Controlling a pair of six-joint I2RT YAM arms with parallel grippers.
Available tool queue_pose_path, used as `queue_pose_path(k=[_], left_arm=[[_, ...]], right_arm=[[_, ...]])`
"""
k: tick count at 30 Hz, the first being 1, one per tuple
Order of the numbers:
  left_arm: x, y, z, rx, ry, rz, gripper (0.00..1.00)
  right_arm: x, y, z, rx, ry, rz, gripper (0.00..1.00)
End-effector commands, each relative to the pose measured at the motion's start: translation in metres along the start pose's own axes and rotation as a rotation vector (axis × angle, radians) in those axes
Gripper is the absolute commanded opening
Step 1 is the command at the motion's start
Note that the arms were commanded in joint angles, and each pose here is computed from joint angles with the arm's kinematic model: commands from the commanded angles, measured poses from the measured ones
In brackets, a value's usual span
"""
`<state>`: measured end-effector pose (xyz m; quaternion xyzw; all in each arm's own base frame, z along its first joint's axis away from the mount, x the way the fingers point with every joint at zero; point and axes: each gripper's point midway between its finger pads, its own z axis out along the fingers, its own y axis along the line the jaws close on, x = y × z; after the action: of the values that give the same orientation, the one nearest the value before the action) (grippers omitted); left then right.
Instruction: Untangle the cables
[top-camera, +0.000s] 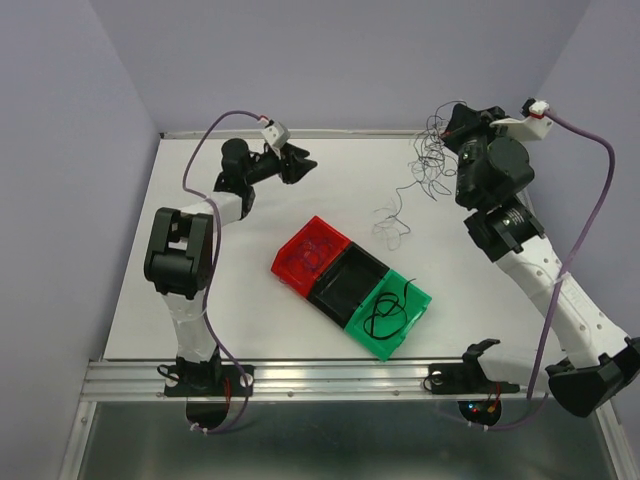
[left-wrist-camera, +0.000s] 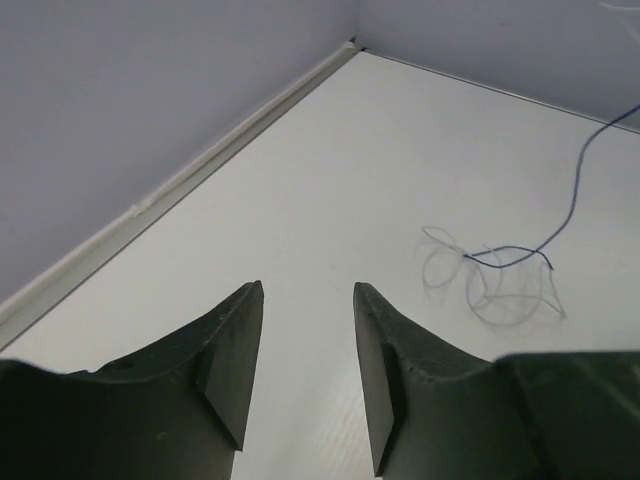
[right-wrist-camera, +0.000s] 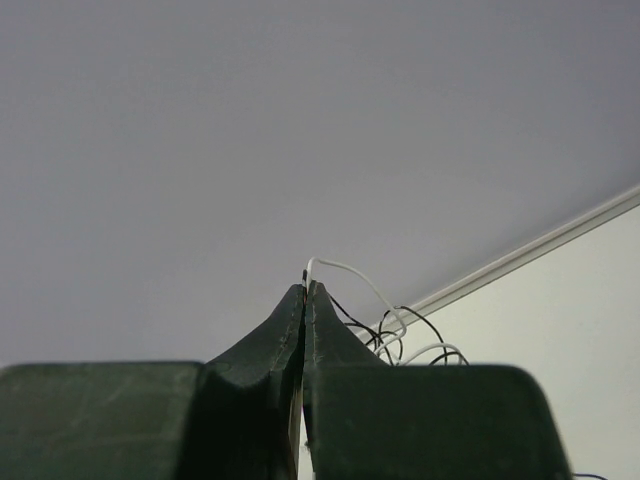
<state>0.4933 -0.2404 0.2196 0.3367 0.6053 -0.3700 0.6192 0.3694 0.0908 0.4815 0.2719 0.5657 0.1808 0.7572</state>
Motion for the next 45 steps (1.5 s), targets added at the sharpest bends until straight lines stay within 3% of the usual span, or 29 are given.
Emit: queue_pose_path(k=[1, 12, 26, 34, 45], left_arm=[[-0.053, -0.066, -0.002, 0.209, -0.116, 0.194, 0.55], [-0.054, -0.099, 0.000, 0.298, -0.120, 0.219, 0.58], [-0.051, -0.149, 0.030, 0.401, -0.131, 0.241, 0.57], [-0.048, -0.144, 0.046, 0.399, -0.115, 0.217, 0.56], [-0.033, -0.122, 0.068, 0.283, -0.062, 0.213, 0.40]], right_arm=[[0.005, 0.016, 0.006, -0.069, 0.006, 0.004, 0.00], [0.055, 0.050, 0.011, -0.244, 0.163, -0.001, 0.01], [0.099, 0.053, 0.021, -0.254, 0.257, 0.042, 0.01], [0.100, 0.055, 0.020, -0.263, 0.261, 0.051, 0.00], [0.101, 0.054, 0.020, -0.261, 0.261, 0.057, 0.00]])
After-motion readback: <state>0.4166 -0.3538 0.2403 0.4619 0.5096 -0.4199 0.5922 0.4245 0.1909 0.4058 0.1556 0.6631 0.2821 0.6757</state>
